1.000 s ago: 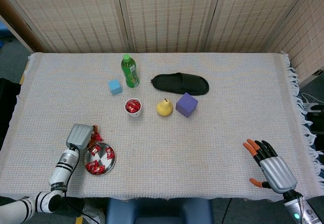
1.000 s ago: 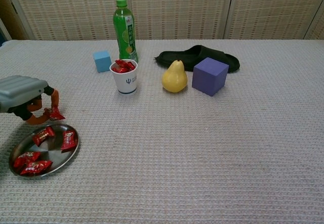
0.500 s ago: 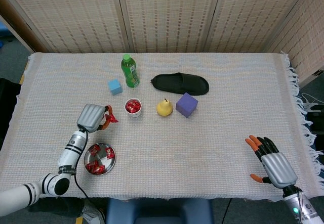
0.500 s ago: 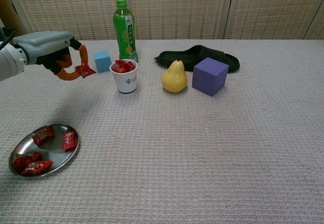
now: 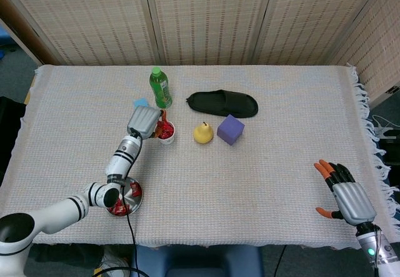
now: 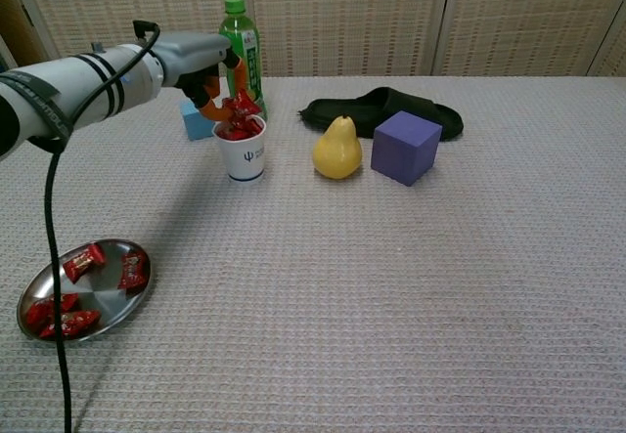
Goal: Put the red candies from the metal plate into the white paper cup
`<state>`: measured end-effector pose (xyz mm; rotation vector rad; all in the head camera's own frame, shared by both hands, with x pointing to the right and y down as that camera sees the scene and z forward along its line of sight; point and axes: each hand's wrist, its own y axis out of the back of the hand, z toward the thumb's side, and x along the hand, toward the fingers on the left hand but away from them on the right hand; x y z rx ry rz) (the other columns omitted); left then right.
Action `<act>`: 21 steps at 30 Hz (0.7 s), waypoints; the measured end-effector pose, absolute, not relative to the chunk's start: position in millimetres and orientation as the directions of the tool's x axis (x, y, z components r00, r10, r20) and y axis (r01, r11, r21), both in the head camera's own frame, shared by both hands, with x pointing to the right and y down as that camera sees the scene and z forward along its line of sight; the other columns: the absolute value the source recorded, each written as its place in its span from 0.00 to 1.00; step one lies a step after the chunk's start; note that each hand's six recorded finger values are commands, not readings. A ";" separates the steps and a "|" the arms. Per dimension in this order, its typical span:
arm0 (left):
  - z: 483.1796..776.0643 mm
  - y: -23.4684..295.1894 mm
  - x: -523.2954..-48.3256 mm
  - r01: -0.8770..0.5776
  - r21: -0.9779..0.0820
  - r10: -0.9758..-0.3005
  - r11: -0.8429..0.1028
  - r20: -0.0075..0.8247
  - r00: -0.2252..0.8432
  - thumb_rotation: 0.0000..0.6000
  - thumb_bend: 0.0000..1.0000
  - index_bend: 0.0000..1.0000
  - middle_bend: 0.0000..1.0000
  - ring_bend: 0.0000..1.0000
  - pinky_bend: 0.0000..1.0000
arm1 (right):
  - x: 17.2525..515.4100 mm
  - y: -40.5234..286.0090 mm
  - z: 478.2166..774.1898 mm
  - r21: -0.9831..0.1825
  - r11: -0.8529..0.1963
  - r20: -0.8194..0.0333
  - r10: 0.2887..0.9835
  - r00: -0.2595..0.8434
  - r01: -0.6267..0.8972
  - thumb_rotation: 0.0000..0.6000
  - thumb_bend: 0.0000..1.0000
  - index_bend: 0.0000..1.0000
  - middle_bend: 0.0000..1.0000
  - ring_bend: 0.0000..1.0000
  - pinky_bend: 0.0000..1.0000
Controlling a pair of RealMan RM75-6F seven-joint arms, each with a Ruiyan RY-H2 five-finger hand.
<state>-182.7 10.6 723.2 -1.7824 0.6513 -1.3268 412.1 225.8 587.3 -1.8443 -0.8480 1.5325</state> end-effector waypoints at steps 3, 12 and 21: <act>731.4 4.6 -179.8 0.070 -0.834 -0.785 -0.547 0.540 0.304 1.00 0.39 0.53 0.99 1.00 1.00 | 414.7 224.7 585.9 -0.779 -0.618 -0.606 0.785 0.127 0.108 1.00 0.05 0.00 0.00 0.00 0.00; 734.3 5.5 -185.7 0.073 -0.834 -0.786 -0.547 0.542 0.298 1.00 0.38 0.52 0.99 1.00 1.00 | 413.7 223.8 590.2 -0.769 -0.631 -0.618 0.775 0.132 0.104 1.00 0.05 0.00 0.00 0.00 0.00; 730.9 17.7 -201.4 0.092 -0.833 -0.785 -0.545 0.546 0.293 1.00 0.38 0.45 0.99 1.00 1.00 | 410.7 225.3 589.2 -0.771 -0.629 -0.615 0.776 0.142 0.101 1.00 0.05 0.00 0.00 0.00 0.00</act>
